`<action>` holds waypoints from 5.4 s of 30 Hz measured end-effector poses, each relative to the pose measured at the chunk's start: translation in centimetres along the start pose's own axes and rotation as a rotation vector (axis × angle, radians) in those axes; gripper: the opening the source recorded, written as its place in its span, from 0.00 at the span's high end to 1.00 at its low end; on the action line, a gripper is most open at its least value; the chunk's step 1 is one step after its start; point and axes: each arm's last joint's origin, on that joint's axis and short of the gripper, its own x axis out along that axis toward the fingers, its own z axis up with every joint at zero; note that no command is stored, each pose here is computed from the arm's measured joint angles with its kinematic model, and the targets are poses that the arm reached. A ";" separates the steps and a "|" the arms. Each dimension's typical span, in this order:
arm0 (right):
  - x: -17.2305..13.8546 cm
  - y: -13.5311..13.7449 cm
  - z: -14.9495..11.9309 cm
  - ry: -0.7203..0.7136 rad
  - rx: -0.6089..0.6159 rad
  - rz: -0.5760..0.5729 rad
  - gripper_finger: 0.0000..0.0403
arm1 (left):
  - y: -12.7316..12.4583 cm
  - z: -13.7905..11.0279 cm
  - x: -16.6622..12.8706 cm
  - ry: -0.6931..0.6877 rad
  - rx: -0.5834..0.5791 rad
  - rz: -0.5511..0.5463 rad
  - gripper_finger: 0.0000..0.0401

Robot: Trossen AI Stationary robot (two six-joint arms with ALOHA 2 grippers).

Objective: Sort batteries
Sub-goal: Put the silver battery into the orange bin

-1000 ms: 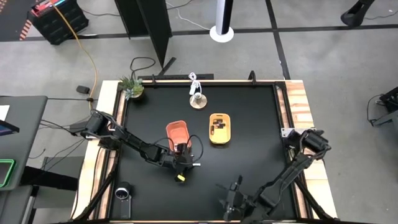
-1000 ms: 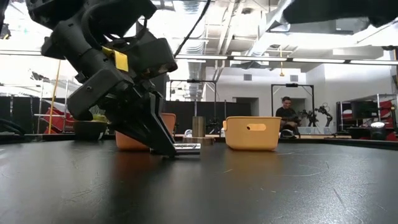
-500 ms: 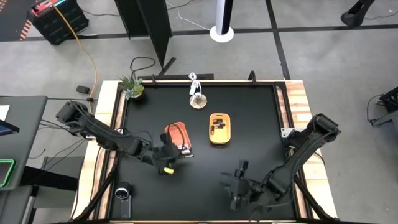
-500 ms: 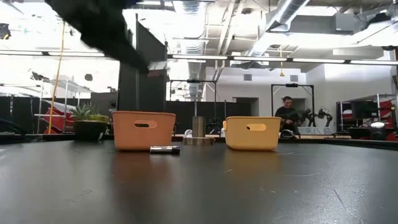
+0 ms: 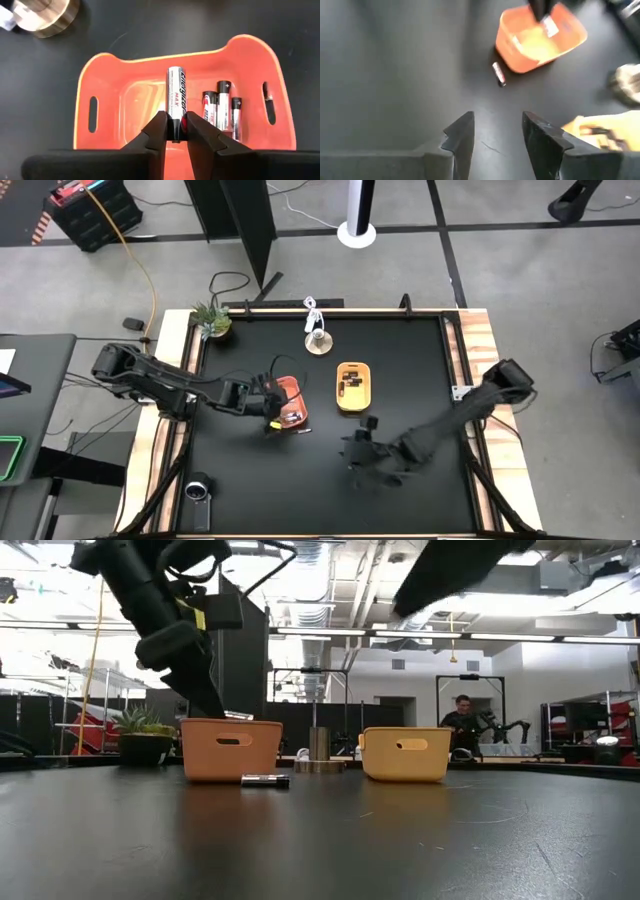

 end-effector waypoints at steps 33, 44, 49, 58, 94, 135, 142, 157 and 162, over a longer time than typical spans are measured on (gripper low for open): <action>17.0 -5.5 -0.9 0.101 -0.046 0.235 0.43 | -1.4 -0.2 -4.3 -0.099 0.022 -0.141 0.68; 18.2 -5.2 -1.1 0.107 -0.062 0.257 0.52 | -4.0 -4.2 -5.1 -0.152 -0.072 -0.135 0.68; 18.3 -5.2 -1.1 0.115 -0.061 0.258 0.70 | -4.3 -5.5 -5.4 -0.182 -0.118 -0.110 0.68; 18.0 -4.8 -1.5 0.143 -0.055 0.260 0.92 | -4.4 -5.6 -5.5 -0.191 -0.133 -0.107 0.68; 14.8 -6.3 8.4 0.051 -0.269 0.130 0.98 | -6.0 -5.7 -5.6 -0.199 -0.056 -0.221 0.68; 12.3 -1.3 7.4 0.050 -0.249 0.184 0.87 | -19.5 -9.8 0.6 -0.069 0.249 -0.420 0.91; 12.3 -1.3 7.4 0.050 -0.257 0.184 0.87 | -19.2 -9.6 0.9 -0.033 0.235 -0.436 0.93; 9.7 -2.4 8.8 0.007 -0.284 0.082 0.87 | -17.3 -8.0 0.2 -0.037 0.292 -0.399 0.94; 7.7 -2.9 9.6 -0.024 -0.282 0.068 0.87 | -16.4 -7.1 -0.3 -0.064 0.312 -0.371 0.94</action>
